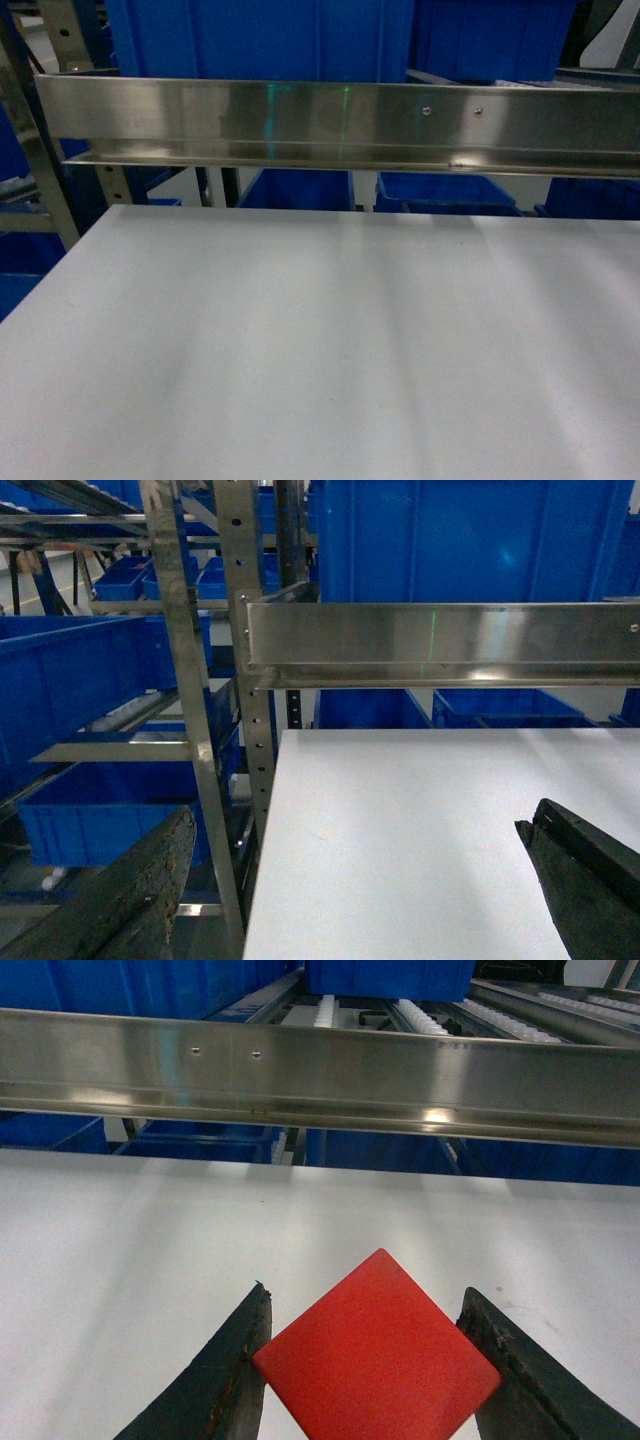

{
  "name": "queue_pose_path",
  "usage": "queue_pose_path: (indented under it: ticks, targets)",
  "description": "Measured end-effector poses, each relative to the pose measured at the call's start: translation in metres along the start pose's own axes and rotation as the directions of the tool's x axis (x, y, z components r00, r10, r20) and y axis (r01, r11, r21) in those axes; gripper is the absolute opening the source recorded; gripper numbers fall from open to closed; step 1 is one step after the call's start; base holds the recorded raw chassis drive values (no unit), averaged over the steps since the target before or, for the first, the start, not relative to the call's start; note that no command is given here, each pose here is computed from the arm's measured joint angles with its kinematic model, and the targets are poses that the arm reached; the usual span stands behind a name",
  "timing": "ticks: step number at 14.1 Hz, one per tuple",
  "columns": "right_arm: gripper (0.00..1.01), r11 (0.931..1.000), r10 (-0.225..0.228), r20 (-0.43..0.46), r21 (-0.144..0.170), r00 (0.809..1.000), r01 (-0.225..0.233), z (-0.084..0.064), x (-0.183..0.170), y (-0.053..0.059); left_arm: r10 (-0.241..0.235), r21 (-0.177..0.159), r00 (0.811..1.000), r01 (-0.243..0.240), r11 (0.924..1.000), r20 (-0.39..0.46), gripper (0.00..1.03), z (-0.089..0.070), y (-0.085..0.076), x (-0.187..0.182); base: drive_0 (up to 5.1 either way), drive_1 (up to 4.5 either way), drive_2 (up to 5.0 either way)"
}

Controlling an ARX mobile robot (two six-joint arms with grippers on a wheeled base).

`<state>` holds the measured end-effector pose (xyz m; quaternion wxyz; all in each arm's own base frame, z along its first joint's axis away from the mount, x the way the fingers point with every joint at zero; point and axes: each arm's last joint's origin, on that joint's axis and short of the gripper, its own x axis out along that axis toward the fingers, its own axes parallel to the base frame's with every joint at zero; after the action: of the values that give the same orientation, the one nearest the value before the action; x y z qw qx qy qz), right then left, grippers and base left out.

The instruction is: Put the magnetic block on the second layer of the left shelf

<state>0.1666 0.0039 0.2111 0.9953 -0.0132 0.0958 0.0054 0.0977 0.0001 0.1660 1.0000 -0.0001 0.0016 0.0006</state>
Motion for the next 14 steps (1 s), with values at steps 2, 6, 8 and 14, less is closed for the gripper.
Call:
queue_pose_path:
  ticks: [2, 6, 8, 14]
  targets:
    - [0.48, 1.0, 0.0, 0.0, 0.0, 1.0, 0.0, 0.0, -0.0001, 0.0, 0.0, 0.0, 1.0, 0.0, 1.0, 0.0, 0.98, 0.0, 0.0, 0.0, -4.9, 2.42, 2.4]
    - [0.48, 1.0, 0.0, 0.001, 0.0, 1.0, 0.0, 0.0001, -0.0001, 0.0, 0.0, 0.0, 1.0, 0.0, 1.0, 0.0, 0.98, 0.0, 0.0, 0.0, -4.9, 2.41, 2.4]
    - [0.48, 1.0, 0.0, 0.0, 0.0, 1.0, 0.0, 0.0, -0.0001, 0.0, -0.001, 0.0, 1.0, 0.001, 1.0, 0.0, 0.98, 0.0, 0.0, 0.0, -5.0, 2.36, 2.4]
    - [0.48, 1.0, 0.0, 0.002, 0.0, 1.0, 0.0, 0.0002, -0.0001, 0.0, -0.001, 0.0, 1.0, 0.001, 1.0, -0.001, 0.98, -0.0001, -0.0001, 0.0, -5.0, 2.41, 2.4]
